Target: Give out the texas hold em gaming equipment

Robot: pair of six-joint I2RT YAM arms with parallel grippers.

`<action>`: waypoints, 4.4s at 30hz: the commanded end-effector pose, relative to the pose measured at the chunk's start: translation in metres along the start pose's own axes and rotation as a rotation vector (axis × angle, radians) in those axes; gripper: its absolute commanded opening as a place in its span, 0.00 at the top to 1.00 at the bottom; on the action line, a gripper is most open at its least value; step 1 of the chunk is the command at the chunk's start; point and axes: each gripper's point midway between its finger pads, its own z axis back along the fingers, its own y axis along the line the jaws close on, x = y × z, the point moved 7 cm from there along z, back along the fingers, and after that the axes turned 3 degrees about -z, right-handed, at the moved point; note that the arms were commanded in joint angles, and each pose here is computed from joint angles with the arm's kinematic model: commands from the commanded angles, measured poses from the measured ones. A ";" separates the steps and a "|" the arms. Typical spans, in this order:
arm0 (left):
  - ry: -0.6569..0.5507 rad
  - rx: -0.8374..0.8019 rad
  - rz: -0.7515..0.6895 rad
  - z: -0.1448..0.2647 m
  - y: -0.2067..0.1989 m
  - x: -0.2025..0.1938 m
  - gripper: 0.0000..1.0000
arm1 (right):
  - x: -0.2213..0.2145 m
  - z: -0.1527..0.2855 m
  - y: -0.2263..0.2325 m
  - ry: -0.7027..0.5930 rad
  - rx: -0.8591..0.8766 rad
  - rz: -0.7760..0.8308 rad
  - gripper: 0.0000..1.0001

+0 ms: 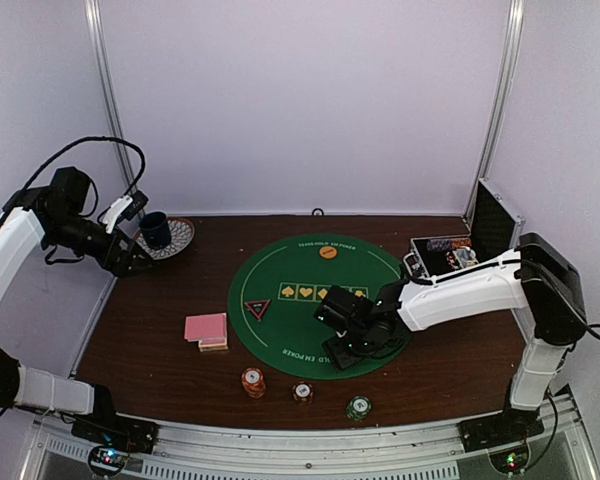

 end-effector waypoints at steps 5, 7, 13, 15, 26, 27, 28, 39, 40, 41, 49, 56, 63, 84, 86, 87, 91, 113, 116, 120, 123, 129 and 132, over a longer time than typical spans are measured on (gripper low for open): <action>-0.032 -0.009 -0.028 0.008 -0.008 0.005 0.02 | -0.001 -0.017 0.000 -0.013 -0.047 -0.018 0.39; -0.033 -0.006 -0.031 0.008 -0.008 0.005 0.03 | -0.003 -0.019 -0.004 -0.012 -0.059 -0.028 0.41; -0.029 -0.014 -0.028 0.007 -0.008 0.004 0.02 | -0.009 -0.016 -0.028 -0.007 -0.099 -0.078 0.47; -0.030 -0.019 -0.027 0.006 -0.007 0.005 0.02 | -0.010 -0.013 -0.037 -0.009 -0.112 -0.091 0.48; -0.041 -0.032 -0.026 0.006 -0.007 0.009 0.02 | -0.027 -0.008 -0.071 0.025 -0.174 -0.114 0.49; -0.041 -0.032 -0.024 0.006 -0.007 0.009 0.02 | -0.028 -0.007 -0.073 0.025 -0.177 -0.118 0.49; -0.041 -0.034 -0.023 0.006 -0.007 0.009 0.02 | -0.029 -0.006 -0.075 0.027 -0.178 -0.121 0.48; -0.033 -0.048 -0.027 0.007 -0.009 0.009 0.02 | -0.008 0.035 -0.063 0.001 -0.117 -0.046 0.16; -0.030 -0.052 -0.027 0.008 -0.009 0.010 0.02 | -0.006 0.043 -0.062 -0.001 -0.113 -0.028 0.14; -0.027 -0.054 -0.025 0.008 -0.009 0.010 0.02 | -0.006 0.051 -0.059 -0.001 -0.104 -0.014 0.14; -0.027 -0.067 -0.035 0.011 -0.012 0.011 0.02 | -0.039 0.106 -0.024 0.026 0.016 0.067 0.18; -0.009 -0.087 -0.024 0.007 -0.012 0.007 0.02 | -0.079 0.093 0.011 0.099 0.059 0.101 0.18; -0.008 -0.085 -0.031 0.007 -0.012 0.007 0.02 | -0.086 0.072 0.024 0.144 0.072 0.142 0.18; -0.006 -0.070 -0.036 0.009 -0.011 0.008 0.02 | -0.100 0.048 0.032 0.208 0.120 0.176 0.43; -0.006 -0.069 -0.037 0.009 -0.011 0.008 0.02 | -0.100 0.049 0.032 0.204 0.119 0.176 0.46; -0.006 -0.070 -0.037 0.008 -0.011 0.008 0.02 | -0.099 0.050 0.031 0.203 0.116 0.175 0.47; -0.006 -0.072 -0.033 0.008 -0.011 0.007 0.02 | -0.097 0.053 0.030 0.195 0.111 0.177 0.51; 0.005 -0.072 -0.024 0.006 -0.010 0.006 0.02 | -0.053 0.094 0.025 0.121 0.069 0.199 0.65; 0.002 -0.072 -0.023 0.007 -0.010 0.007 0.02 | -0.022 0.099 0.013 0.081 0.071 0.146 0.66; 0.002 -0.075 -0.018 0.006 -0.010 0.006 0.02 | 0.032 0.095 -0.011 0.031 0.052 0.063 0.66; 0.006 -0.070 -0.017 0.006 -0.010 0.006 0.02 | 0.077 0.085 -0.030 -0.017 0.011 0.024 0.66; -0.005 -0.072 -0.019 0.008 -0.011 0.008 0.02 | 0.147 0.033 -0.059 -0.038 -0.022 -0.054 0.66; -0.012 -0.072 -0.022 0.010 -0.012 0.009 0.02 | 0.169 0.006 -0.067 -0.029 -0.046 -0.058 0.67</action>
